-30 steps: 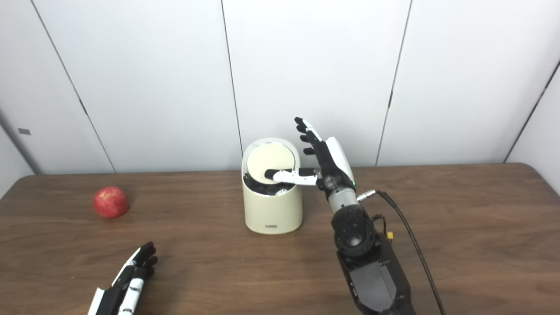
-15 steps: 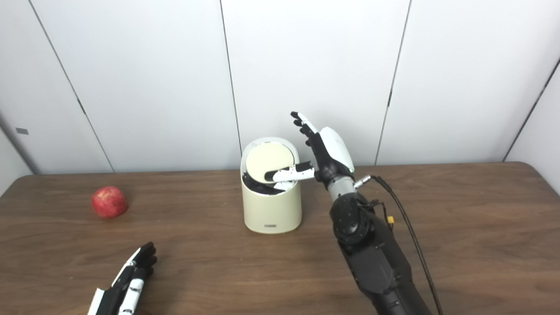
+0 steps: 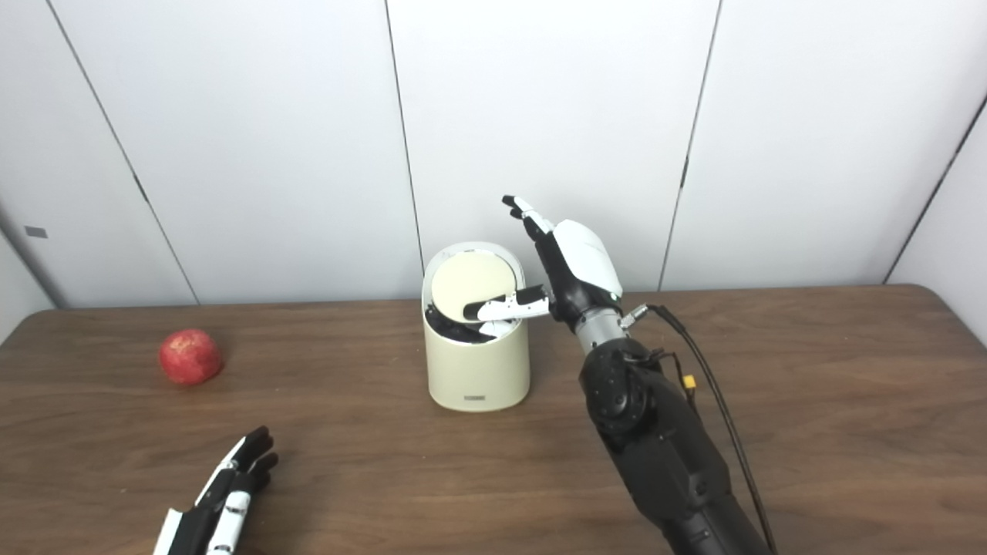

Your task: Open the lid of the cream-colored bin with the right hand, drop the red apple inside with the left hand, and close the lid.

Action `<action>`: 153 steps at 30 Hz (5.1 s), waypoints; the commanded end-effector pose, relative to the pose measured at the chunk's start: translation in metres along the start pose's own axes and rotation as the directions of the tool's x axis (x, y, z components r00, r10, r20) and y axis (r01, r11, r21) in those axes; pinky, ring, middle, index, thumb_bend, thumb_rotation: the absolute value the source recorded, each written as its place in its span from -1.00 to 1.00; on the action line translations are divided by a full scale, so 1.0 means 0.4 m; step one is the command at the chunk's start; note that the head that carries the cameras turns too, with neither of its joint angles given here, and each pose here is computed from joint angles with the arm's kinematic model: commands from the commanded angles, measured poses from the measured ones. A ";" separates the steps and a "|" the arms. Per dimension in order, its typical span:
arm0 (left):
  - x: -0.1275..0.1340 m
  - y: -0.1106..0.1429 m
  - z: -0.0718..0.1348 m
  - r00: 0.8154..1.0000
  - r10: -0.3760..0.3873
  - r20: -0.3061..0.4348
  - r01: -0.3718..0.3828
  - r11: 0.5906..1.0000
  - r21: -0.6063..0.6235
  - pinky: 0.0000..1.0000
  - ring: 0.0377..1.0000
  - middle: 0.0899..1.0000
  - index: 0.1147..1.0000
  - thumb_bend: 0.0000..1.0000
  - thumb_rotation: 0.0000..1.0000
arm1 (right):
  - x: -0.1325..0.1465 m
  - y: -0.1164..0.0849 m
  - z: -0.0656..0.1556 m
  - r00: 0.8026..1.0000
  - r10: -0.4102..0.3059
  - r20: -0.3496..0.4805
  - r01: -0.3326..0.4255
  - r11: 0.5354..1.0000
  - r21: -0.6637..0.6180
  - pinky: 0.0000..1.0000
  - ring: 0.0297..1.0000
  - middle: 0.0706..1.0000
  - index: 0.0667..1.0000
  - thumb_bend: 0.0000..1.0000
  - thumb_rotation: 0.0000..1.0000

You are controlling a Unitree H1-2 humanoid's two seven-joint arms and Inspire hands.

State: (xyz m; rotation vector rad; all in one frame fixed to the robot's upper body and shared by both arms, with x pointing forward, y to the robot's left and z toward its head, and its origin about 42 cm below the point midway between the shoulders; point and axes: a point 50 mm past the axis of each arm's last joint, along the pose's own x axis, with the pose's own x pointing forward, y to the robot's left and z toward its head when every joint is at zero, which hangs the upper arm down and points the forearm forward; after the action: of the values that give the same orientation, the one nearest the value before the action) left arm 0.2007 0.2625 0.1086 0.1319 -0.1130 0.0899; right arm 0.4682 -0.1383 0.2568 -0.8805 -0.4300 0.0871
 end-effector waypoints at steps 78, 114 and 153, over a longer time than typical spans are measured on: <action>-0.080 -0.018 0.080 0.992 0.115 0.045 -0.120 0.984 0.129 0.63 0.76 0.78 0.78 -0.07 -0.26 | -0.599 -0.088 -0.255 0.956 -0.041 -0.291 0.229 0.725 0.650 0.83 0.86 0.83 0.83 -0.08 0.64; 0.301 0.364 0.216 0.919 0.356 0.171 -0.381 0.681 0.625 0.50 0.68 0.77 0.77 0.61 -0.75 | -0.583 -0.086 -0.219 0.976 0.021 -0.217 0.104 0.831 0.547 0.51 0.72 0.75 0.78 -0.05 0.39; 0.579 0.395 0.256 0.960 0.202 -0.196 0.058 0.541 0.839 0.67 0.95 0.97 0.95 0.89 -0.57 | -0.609 -0.074 -0.175 0.973 0.020 -0.230 0.134 0.764 0.631 0.79 0.84 0.80 0.84 0.02 1.00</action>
State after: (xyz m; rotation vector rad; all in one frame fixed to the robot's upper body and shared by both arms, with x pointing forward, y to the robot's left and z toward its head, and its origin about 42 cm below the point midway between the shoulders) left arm 0.3928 0.4143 0.2211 1.0566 0.2888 0.1848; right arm 0.2695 -0.2704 0.1461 -0.1863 -0.1030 0.0683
